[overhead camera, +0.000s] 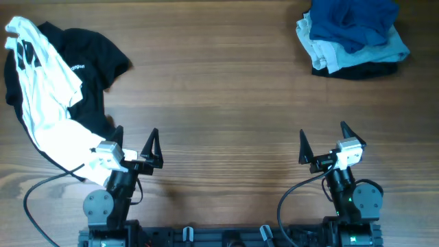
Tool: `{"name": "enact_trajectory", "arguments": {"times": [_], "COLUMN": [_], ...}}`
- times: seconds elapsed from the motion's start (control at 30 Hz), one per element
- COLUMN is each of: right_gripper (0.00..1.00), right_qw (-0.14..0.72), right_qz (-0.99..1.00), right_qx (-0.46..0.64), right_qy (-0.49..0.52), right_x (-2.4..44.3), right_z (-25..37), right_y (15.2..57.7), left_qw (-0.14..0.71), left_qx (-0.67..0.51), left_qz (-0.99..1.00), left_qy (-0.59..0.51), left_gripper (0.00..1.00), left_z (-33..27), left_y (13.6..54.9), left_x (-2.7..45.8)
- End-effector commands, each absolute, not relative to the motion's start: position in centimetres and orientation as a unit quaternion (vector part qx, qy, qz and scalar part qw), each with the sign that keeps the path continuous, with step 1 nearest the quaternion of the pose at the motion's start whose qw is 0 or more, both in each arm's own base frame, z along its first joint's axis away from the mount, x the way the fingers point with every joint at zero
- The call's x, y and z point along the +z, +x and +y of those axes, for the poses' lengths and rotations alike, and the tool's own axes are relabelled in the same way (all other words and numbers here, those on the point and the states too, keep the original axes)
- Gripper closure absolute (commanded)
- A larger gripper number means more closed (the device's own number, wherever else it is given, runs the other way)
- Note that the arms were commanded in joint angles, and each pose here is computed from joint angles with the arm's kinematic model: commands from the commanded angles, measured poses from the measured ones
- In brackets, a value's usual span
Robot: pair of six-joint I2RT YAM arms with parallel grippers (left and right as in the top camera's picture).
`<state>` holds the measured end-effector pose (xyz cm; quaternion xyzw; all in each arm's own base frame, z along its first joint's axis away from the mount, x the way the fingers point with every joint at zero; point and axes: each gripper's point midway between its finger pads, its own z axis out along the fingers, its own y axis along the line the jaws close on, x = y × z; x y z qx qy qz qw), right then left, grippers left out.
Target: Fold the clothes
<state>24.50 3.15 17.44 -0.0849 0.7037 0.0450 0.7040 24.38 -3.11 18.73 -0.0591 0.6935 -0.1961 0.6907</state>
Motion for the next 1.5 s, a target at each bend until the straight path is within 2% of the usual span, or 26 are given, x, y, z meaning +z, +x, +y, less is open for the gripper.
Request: {"name": "enact_trajectory", "arguments": {"times": [0.0, 0.17, 1.47], "right_gripper": [0.0, 0.0, 0.0], "right_qw": [0.705, 0.705, 0.705], "right_qz": [0.703, 0.703, 0.703], "right_qx": [0.047, 0.048, 0.047], "right_qy": [-0.084, -0.084, -0.084], "right_x": [17.5, 17.5, 17.5], "right_z": [3.2, 3.2, 3.2], "right_y": [24.5, 24.5, 24.5], "left_qw": [0.697, 0.661, 0.662], "left_qx": [-0.186, -0.182, -0.177], "left_qz": [0.69, 0.724, 0.724], "left_qy": [-0.063, -0.074, -0.079], "left_gripper": [0.0, 0.0, 0.0], "left_z": [-2.7, -2.6, -2.4], "left_y": [24.4, 24.4, 24.4], "left_x": [18.5, 16.1, 16.0]}}
